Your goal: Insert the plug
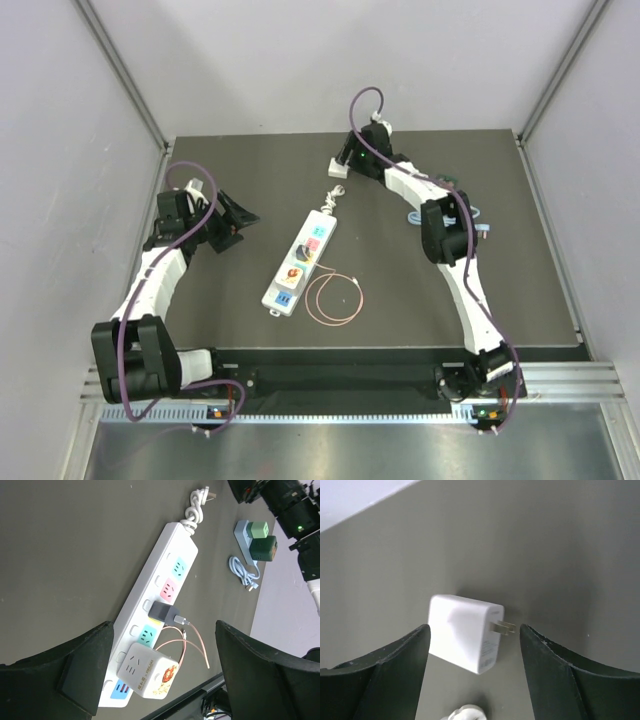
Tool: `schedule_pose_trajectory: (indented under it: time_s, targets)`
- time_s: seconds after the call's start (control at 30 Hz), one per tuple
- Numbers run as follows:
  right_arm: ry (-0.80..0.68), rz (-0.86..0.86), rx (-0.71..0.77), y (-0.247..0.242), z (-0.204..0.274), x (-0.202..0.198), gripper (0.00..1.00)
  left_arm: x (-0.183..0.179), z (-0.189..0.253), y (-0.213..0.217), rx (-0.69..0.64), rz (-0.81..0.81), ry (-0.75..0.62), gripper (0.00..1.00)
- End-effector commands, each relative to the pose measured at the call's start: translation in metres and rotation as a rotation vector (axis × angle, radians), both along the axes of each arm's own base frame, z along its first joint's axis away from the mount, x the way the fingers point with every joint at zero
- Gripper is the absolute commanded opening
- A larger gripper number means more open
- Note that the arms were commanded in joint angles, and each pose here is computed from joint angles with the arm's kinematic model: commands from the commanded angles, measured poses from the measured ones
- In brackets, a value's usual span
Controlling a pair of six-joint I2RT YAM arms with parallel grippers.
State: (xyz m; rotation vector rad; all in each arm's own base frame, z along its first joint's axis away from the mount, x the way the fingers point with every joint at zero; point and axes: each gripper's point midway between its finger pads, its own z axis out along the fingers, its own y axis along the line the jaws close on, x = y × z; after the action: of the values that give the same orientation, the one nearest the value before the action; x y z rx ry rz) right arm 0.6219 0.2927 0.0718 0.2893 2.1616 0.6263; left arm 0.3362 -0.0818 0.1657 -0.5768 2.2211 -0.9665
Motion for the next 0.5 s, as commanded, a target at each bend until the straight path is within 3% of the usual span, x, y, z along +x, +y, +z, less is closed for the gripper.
schedule_pose_trajectory:
  time_s: [0.0, 0.17, 0.3, 0.47]
  targets:
    - [-0.031, -0.024, 0.071, 0.007, 0.007, 0.013, 0.71, 0.013, 0.018, 0.002, 0.017, 0.003, -0.076, 0.86]
    - [-0.005, -0.042, 0.033, 0.009, -0.007, 0.011, 0.67, 0.014, 0.017, 0.000, 0.007, -0.002, -0.077, 0.86]
    - [-0.014, -0.033, 0.003, 0.009, -0.009, 0.008, 0.52, 0.014, 0.017, 0.000, 0.009, -0.002, -0.079, 0.86]
    - [-0.020, -0.006, -0.045, 0.003, -0.009, 0.003, 0.43, 0.017, 0.019, -0.002, -0.007, -0.004, -0.091, 0.86]
